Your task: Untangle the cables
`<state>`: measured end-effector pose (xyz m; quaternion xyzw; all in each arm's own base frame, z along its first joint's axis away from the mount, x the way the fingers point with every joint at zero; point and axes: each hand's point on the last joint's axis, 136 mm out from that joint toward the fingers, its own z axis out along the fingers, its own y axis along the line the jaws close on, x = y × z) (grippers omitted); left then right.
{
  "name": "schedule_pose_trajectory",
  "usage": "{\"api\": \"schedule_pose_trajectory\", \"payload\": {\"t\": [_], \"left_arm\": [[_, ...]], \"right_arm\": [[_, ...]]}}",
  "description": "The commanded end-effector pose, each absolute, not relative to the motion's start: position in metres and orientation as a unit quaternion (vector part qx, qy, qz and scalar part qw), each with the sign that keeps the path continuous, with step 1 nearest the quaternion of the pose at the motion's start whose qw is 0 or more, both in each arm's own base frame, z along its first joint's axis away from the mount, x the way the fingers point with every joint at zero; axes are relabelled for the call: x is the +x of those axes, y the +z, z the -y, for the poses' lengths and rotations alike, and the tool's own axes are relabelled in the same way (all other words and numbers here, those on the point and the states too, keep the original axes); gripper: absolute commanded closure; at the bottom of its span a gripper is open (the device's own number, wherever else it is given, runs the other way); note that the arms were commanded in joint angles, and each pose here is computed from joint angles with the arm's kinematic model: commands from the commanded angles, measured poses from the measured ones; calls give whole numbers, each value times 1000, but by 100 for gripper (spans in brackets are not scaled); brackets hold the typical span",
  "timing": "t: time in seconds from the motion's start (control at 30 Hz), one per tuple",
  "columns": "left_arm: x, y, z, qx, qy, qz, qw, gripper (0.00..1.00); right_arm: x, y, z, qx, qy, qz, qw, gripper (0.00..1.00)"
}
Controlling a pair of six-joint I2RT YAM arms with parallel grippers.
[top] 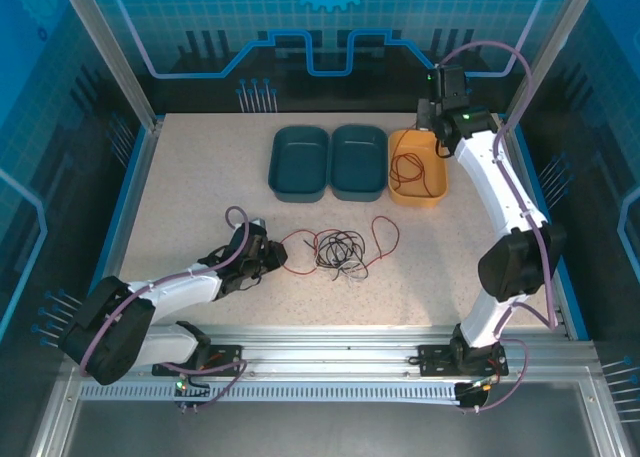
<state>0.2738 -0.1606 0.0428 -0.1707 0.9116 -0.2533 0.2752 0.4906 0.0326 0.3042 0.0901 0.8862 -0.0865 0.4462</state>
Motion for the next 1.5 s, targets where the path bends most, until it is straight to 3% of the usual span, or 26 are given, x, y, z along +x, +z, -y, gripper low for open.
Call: {"api": "schedule_pose_trajectory", "payload": {"t": [0.0,0.3,0.63,1.17,1.4,1.47], "left_arm": [[279,54,165,-160,-262,-910,281,78],[277,53,164,-158,-260,-911,279,78],[275,52,162,-158,-257,-912,279,77],[270,53,157,-161,-252,-912,281,77],[270,57,156,-160,-252,-911,286,72],[271,59,155,-161,-253,-910,288,70]], "right_arm": [[483,279,1,149,-132,-894,402,100],[477,214,22,188,-158,-925,290,100],[497,169,-13,133,-109,-952,253,100],[523,94,-26,106,-114,-972,178,100],[525,68,-41,84,-81,-981,154,100],[525,63,-46,80,-68,-983,151,95]]}}
